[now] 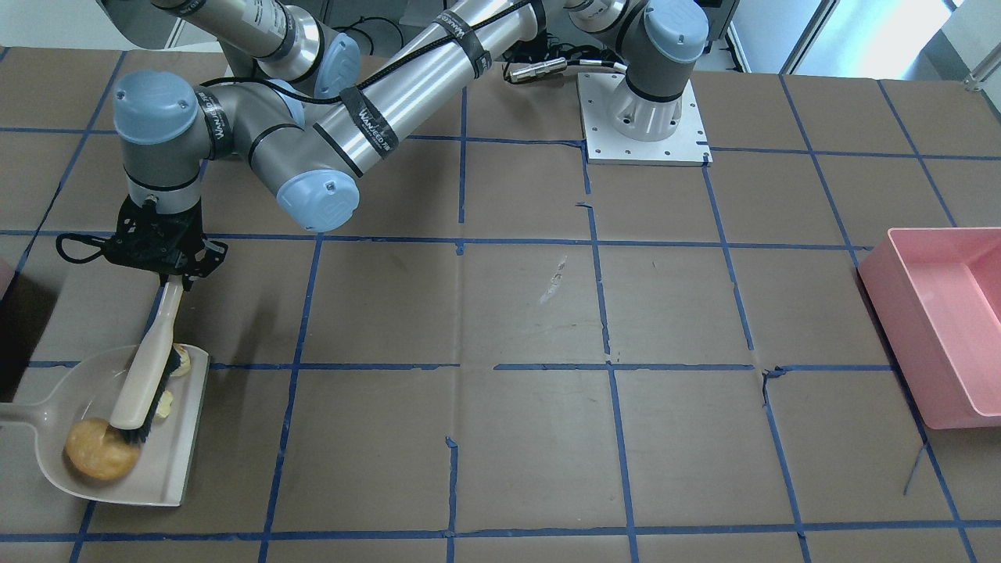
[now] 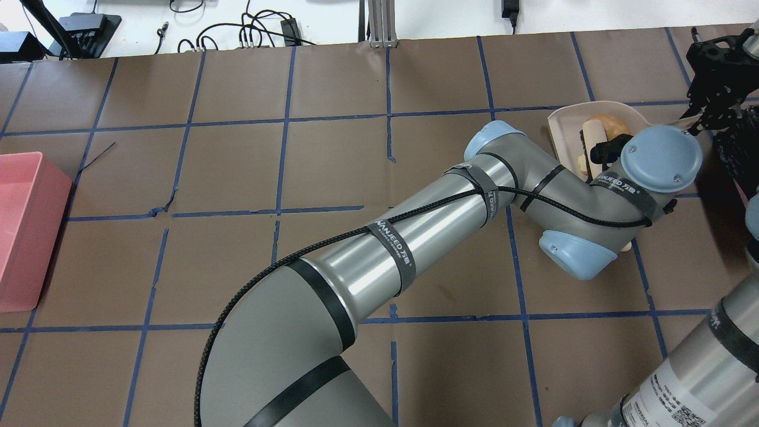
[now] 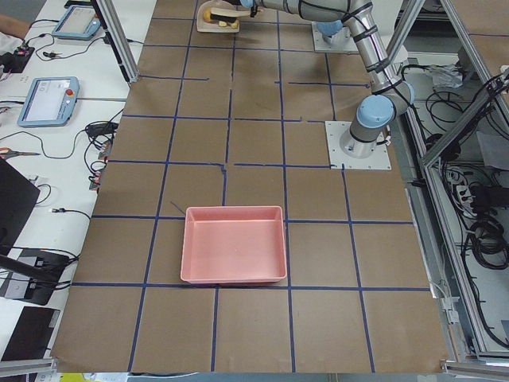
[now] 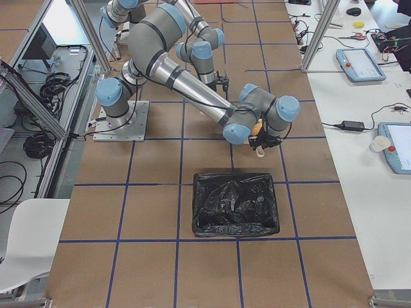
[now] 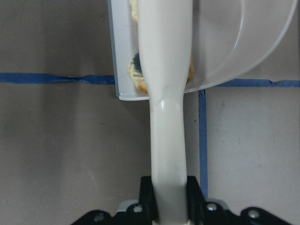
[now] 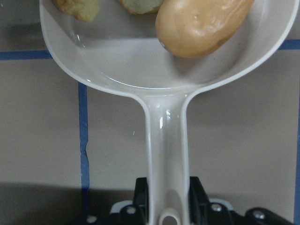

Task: Sweep and dump trash in nearest bin
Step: 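Brush the remaining bread deeper into the dustpan with the left gripper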

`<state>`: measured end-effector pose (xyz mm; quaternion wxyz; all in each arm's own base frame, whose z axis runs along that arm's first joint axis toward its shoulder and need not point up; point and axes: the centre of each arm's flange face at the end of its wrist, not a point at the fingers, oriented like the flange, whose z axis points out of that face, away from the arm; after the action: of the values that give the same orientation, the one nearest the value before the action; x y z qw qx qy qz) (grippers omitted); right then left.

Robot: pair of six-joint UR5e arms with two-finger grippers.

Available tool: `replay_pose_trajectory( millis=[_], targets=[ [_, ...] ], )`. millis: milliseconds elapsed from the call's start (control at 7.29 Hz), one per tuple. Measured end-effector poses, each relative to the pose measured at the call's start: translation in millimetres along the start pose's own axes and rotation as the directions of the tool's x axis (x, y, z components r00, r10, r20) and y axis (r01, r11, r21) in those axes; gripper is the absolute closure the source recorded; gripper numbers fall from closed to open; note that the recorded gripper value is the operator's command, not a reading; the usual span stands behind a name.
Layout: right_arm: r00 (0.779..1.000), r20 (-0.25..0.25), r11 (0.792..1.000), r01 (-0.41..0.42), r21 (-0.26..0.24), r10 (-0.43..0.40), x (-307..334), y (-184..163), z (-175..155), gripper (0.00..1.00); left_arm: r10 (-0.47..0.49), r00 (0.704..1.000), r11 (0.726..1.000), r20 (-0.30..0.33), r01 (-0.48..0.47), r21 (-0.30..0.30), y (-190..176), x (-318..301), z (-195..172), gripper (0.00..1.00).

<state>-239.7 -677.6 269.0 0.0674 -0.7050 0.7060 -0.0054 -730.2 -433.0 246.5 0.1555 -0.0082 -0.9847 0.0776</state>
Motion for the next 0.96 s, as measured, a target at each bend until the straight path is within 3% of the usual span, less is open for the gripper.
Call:
replay_pose_trajectory(
  millis=[274, 960],
  targets=[
    [1.000, -0.009, 1.000, 0.000, 0.025, 0.000, 1.0, -2.3, 1.5, 1.00, 0.035, 0.999, 0.999, -0.008, -0.035, 0.005, -0.9, 1.7, -6.7, 0.99],
    [1.000, -0.010, 1.000, 0.001, 0.030, -0.001, 1.2, -2.8, 2.4, 1.00, 0.087, 0.996, 0.996, 0.001, -0.087, 0.006, -9.2, -7.3, -7.7, 0.99]
  ],
)
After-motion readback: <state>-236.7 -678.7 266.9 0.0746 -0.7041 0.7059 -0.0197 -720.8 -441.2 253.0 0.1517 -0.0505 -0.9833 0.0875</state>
